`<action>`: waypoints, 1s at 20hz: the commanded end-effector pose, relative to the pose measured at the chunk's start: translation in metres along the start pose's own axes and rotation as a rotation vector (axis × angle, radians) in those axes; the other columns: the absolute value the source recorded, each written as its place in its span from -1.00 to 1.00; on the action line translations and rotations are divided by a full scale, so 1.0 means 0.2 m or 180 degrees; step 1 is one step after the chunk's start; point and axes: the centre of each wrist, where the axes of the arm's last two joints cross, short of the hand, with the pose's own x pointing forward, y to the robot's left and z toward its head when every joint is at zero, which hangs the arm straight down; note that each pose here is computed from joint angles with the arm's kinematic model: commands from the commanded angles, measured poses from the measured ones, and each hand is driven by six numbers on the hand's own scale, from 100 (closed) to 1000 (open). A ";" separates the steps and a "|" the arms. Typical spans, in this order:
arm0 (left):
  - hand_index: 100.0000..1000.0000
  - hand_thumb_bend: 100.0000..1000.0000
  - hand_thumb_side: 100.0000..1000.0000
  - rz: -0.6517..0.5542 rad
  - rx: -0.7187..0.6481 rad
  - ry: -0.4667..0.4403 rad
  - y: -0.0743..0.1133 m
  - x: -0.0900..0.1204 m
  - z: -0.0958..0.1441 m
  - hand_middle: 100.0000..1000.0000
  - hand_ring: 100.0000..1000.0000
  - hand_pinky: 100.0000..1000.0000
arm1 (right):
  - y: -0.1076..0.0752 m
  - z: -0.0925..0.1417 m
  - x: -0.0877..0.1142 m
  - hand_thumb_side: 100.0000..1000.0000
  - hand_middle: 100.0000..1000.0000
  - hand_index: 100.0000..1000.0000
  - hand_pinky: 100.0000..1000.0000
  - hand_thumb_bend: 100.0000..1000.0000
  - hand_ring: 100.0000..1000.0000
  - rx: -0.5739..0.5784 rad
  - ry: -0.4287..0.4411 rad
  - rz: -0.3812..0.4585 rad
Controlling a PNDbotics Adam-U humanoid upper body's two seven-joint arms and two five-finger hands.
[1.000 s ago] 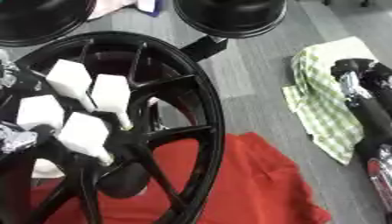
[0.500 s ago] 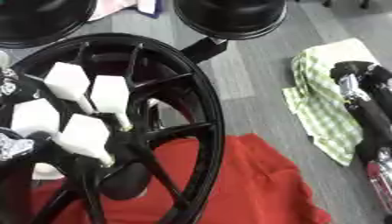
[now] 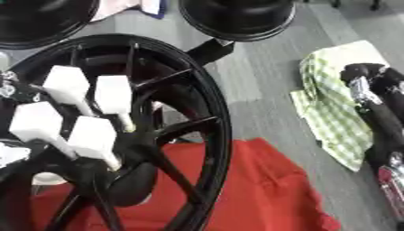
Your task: Pull the pin out of the wheel hub.
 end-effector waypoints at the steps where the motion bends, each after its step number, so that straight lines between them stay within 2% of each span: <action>1: -0.24 -1.00 -0.37 -0.0020 0.0254 -0.0016 0.08 0.00 0.05 -0.48 -0.34 0.01 | -0.02 -0.02 0.05 -0.19 0.00 0.22 0.67 -1.00 0.51 -0.0012 -0.0111 0.0034; 14: -0.35 -1.00 -0.32 0.0530 0.1316 -0.0174 0.29 -0.05 0.24 -0.65 -0.50 -0.05 | -0.03 -0.01 0.04 -0.20 0.00 0.22 0.67 -1.00 0.51 -0.0062 -0.0104 0.0048; 20: -0.38 -1.00 -0.30 0.0894 0.2001 0.0111 0.34 -0.14 0.39 -0.69 -0.54 -0.07 | -0.05 -0.01 0.04 -0.22 0.00 0.22 0.67 -1.00 0.51 -0.0123 -0.0121 0.0067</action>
